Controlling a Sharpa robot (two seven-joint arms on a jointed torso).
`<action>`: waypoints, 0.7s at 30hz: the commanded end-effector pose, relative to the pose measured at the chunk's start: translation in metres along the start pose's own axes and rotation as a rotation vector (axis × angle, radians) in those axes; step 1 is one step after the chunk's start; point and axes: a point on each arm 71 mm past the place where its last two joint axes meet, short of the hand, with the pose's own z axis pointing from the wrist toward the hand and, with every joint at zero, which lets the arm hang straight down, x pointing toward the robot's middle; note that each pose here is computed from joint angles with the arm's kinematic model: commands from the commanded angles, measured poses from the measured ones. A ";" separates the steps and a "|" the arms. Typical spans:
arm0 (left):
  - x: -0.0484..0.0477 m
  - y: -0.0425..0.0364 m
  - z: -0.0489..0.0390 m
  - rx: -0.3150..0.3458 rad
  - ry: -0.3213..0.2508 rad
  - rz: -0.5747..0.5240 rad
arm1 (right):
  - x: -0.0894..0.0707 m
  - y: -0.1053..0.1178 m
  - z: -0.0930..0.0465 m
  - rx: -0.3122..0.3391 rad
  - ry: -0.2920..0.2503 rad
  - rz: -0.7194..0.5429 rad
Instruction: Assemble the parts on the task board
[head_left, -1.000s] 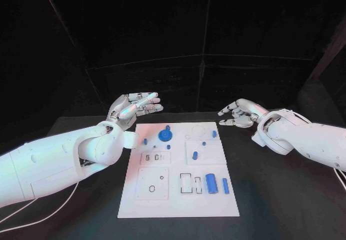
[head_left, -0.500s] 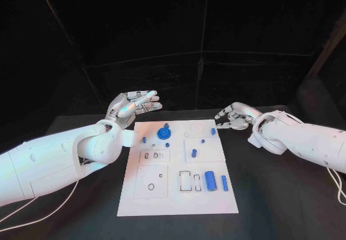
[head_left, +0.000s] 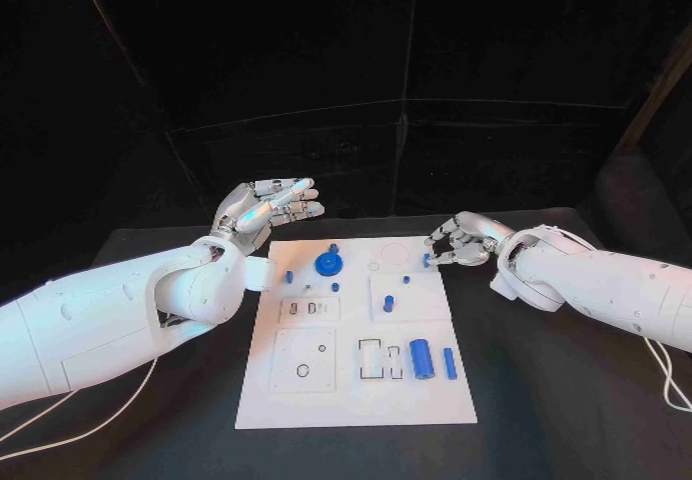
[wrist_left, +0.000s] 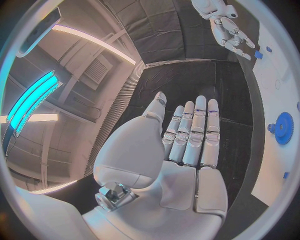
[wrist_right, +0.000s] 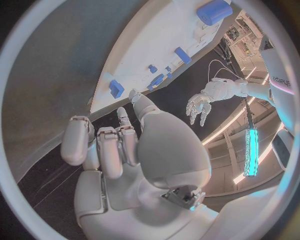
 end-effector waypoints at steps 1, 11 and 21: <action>0.0010 -0.0015 0.0004 0.014 0.008 -0.003 | 0.002 0.001 0.002 0.003 0.017 -0.010; 0.0013 -0.0013 0.0005 0.012 0.008 -0.004 | 0.003 -0.001 0.006 0.024 0.015 -0.026; 0.0019 -0.0013 0.0003 0.011 0.010 -0.005 | 0.008 -0.002 0.009 0.039 0.024 -0.042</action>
